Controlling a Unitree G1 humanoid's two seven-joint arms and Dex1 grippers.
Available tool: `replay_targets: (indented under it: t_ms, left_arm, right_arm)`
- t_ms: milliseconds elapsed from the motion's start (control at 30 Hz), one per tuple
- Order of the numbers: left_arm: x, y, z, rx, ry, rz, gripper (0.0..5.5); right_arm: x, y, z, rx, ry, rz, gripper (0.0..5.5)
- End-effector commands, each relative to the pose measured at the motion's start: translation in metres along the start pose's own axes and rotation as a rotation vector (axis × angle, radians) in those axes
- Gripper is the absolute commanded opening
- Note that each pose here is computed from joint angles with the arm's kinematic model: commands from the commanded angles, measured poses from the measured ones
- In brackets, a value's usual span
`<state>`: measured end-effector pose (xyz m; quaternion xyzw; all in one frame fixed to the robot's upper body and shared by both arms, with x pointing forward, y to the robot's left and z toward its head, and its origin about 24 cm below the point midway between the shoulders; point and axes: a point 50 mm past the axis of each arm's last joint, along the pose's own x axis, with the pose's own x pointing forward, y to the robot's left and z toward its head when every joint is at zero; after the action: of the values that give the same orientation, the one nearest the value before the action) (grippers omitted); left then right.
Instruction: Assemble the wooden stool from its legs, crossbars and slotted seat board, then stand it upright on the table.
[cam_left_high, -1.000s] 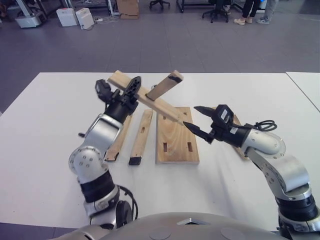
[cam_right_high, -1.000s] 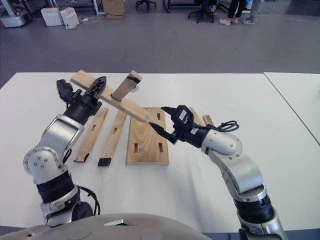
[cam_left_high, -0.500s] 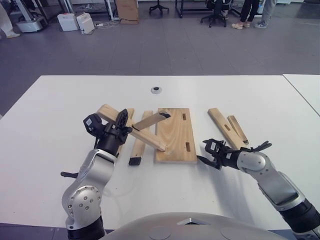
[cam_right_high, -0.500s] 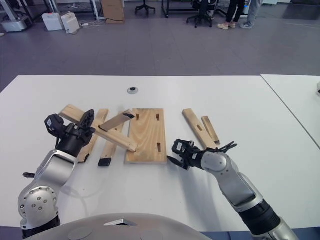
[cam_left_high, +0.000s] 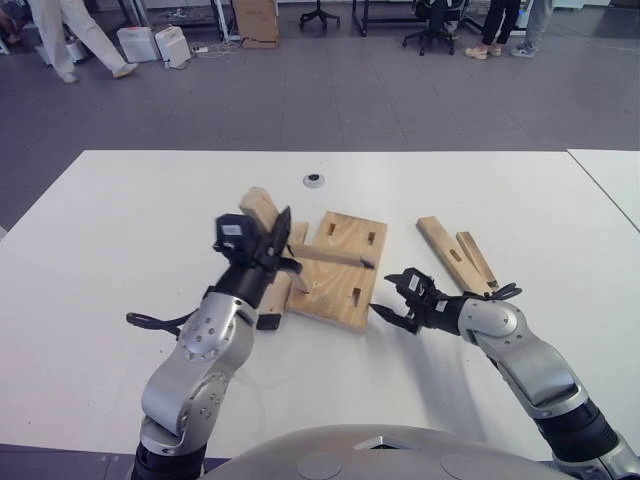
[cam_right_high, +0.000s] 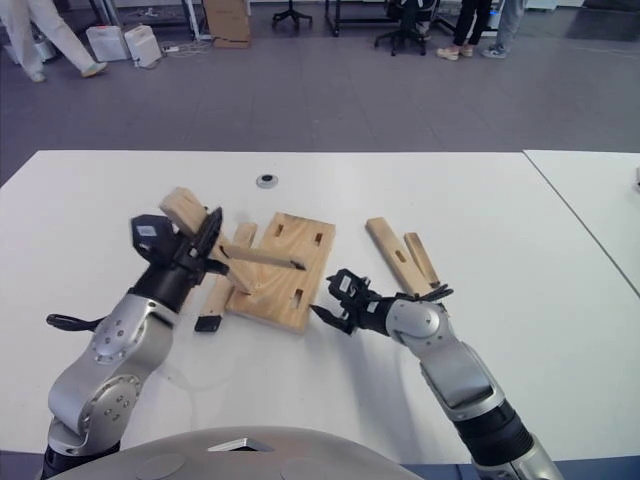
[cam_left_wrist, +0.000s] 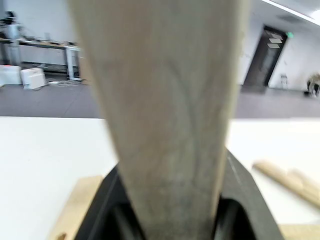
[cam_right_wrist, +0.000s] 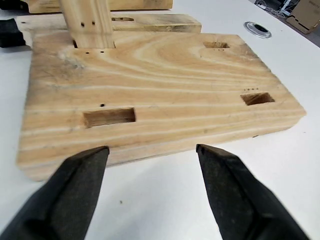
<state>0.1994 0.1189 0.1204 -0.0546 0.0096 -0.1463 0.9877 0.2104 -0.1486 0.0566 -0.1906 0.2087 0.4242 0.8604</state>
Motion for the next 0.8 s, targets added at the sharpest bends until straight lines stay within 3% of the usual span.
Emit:
replay_targets:
  t_ms: [33,133,167,333,533,633,700,800]
  left_arm:
    - [0.003,0.012,-0.032,0.033,0.172,0.053,1.02]
    - [0.017,0.009,0.005,-0.050,0.000,0.017,1.02]
    - [0.019,0.008,0.014,-0.067,-0.037,-0.003,1.39]
    - [0.013,-0.003,0.040,-0.198,-0.140,-0.194,2.23]
    - [-0.005,-0.013,0.050,-0.382,-0.123,-0.414,3.25]
    - [-0.010,-0.025,0.071,-0.427,-0.197,-0.531,3.81]
    - [-0.006,-0.017,0.091,-0.421,-0.286,-0.508,4.12]
    - [0.009,0.025,0.114,-0.356,-0.412,-0.264,4.33]
  right_arm:
    - [-0.006,-0.009,0.003,-0.031,-0.006,-0.027,3.26]
    - [-0.006,-0.013,0.004,-0.030,-0.020,-0.053,3.26]
    - [-0.007,-0.015,0.003,-0.030,-0.019,-0.063,3.26]
    - [-0.016,-0.035,0.002,-0.022,-0.032,-0.151,3.26]
    - [-0.037,-0.070,-0.002,-0.028,-0.033,-0.291,3.26]
    - [-0.044,-0.083,0.001,-0.029,-0.050,-0.357,3.26]
    - [-0.046,-0.088,0.003,-0.028,-0.061,-0.387,3.26]
    - [-0.046,-0.093,0.004,-0.024,-0.070,-0.420,3.26]
